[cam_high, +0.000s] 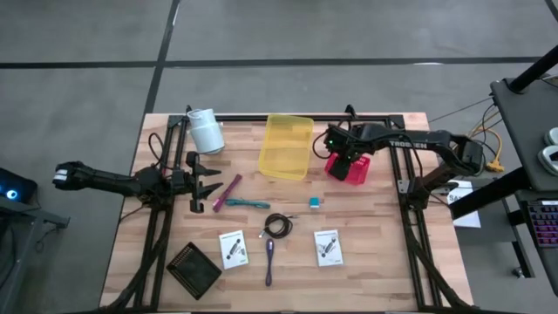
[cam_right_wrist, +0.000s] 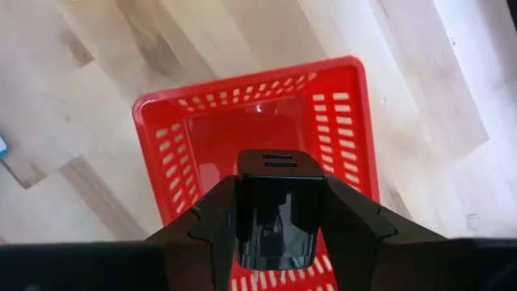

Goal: Pick and place items into bin
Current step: Put the black charger adapter into the red bin, then put the blue charger adapter into the red bin

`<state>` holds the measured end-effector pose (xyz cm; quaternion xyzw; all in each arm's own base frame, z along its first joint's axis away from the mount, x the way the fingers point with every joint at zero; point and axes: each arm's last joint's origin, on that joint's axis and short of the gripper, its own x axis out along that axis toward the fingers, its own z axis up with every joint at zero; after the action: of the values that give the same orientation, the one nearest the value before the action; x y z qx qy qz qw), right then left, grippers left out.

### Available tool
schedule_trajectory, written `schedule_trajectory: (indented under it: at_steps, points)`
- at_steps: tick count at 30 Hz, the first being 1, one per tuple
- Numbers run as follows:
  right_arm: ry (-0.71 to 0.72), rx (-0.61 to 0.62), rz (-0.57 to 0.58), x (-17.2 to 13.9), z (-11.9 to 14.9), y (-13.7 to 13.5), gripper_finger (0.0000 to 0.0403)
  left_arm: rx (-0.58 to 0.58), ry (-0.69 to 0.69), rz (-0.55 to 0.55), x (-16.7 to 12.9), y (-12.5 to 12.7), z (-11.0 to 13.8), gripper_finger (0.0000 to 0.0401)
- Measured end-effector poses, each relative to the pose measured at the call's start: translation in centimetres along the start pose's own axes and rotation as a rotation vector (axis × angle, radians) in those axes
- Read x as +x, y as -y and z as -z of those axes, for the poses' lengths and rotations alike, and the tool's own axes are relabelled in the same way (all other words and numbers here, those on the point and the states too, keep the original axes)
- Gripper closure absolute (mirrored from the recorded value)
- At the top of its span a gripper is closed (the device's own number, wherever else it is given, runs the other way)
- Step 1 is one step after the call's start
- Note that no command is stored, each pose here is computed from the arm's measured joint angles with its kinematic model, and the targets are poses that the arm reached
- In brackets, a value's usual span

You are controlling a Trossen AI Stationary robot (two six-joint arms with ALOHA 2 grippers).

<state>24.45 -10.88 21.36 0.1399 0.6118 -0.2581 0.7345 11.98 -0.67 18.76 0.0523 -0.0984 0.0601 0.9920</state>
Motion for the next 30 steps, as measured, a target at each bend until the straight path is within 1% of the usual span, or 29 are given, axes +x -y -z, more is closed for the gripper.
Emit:
schedule_trajectory:
  at_steps: [5, 10, 12, 17, 20, 28, 30]
  points:
    - [0.013, 0.003, -0.026, 0.70, 0.13, 0.11, 0.0271, 0.000, 0.000, 0.000, 0.00, 0.00, 0.00, 0.0248]
    - [0.015, 0.021, -0.014, 0.81, 0.09, 0.49, 0.0269, 0.000, -0.002, 0.000, 0.00, 0.00, 0.02, 0.0248]
    - [0.017, 0.026, -0.013, 0.83, 0.06, 0.60, 0.0260, 0.001, -0.003, 0.000, 0.00, 0.00, 0.03, 0.0248]
    - [0.020, 0.027, -0.014, 0.78, 0.00, 0.58, 0.0223, 0.001, -0.003, 0.000, 0.00, 0.00, 0.03, 0.0248]
    - [0.021, 0.036, -0.014, 0.77, -0.01, 0.59, 0.0209, 0.001, -0.003, 0.001, 0.00, 0.01, 0.03, 0.0248]
    - [0.021, 0.052, -0.017, 0.71, -0.01, 0.58, 0.0206, 0.001, -0.003, 0.001, 0.01, 0.01, 0.03, 0.0248]
    - [0.020, 0.074, -0.032, 0.69, -0.01, 0.54, 0.0205, 0.001, -0.003, 0.000, 0.01, 0.01, 0.03, 0.0248]
